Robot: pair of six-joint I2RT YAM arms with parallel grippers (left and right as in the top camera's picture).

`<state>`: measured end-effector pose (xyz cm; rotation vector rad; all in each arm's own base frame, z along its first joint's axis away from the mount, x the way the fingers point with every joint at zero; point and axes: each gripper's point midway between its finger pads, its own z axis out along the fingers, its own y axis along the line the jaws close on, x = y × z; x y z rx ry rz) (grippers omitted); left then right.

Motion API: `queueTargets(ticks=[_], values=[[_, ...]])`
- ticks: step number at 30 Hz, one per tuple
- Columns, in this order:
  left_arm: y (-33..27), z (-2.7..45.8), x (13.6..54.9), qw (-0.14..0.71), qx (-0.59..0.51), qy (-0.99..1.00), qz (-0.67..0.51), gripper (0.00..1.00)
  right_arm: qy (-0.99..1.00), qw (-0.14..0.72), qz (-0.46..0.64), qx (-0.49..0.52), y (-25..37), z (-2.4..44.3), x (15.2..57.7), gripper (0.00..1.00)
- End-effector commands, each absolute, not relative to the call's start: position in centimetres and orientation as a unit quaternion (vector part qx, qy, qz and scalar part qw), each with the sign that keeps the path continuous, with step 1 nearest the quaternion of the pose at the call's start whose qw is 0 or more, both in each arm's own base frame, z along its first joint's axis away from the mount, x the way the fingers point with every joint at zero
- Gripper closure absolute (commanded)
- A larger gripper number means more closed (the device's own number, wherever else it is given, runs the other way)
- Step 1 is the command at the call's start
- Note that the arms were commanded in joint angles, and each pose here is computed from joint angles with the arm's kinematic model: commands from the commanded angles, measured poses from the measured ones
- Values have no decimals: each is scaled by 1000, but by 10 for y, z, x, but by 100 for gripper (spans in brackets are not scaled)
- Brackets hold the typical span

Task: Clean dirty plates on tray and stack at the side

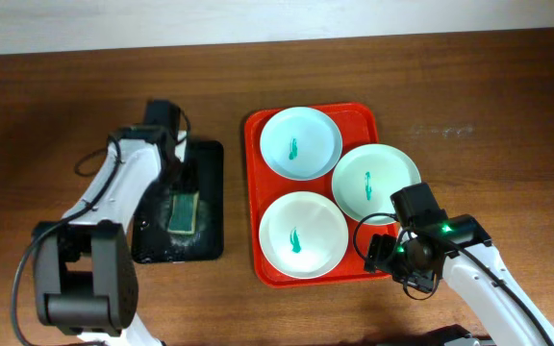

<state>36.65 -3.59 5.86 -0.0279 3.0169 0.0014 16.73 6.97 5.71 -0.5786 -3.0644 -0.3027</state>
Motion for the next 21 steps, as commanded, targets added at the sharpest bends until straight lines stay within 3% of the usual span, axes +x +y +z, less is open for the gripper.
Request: queueTargets(ticks=[1, 9, 12, 14, 21], values=[[-38, 81, 364, 67, -7, 998, -6, 31, -979, 5, -91, -182, 68, 55, 167, 19], [-35, 24, 317, 2, -31, 1000, -4, 57, -979, 25, -84, -184, 65, 49, 155, 16], [-37, 1, 309, 9, -31, 999, -13, 75, -979, 28, -84, -184, 65, 43, 152, 16], [-36, -2, 308, 9, -30, 999, -11, 100, -981, 26, -86, -172, 66, 41, 152, 17], [-39, 55, 334, 27, -30, 999, -15, 100, -978, -44, -200, -45, 105, 54, 187, 36]])
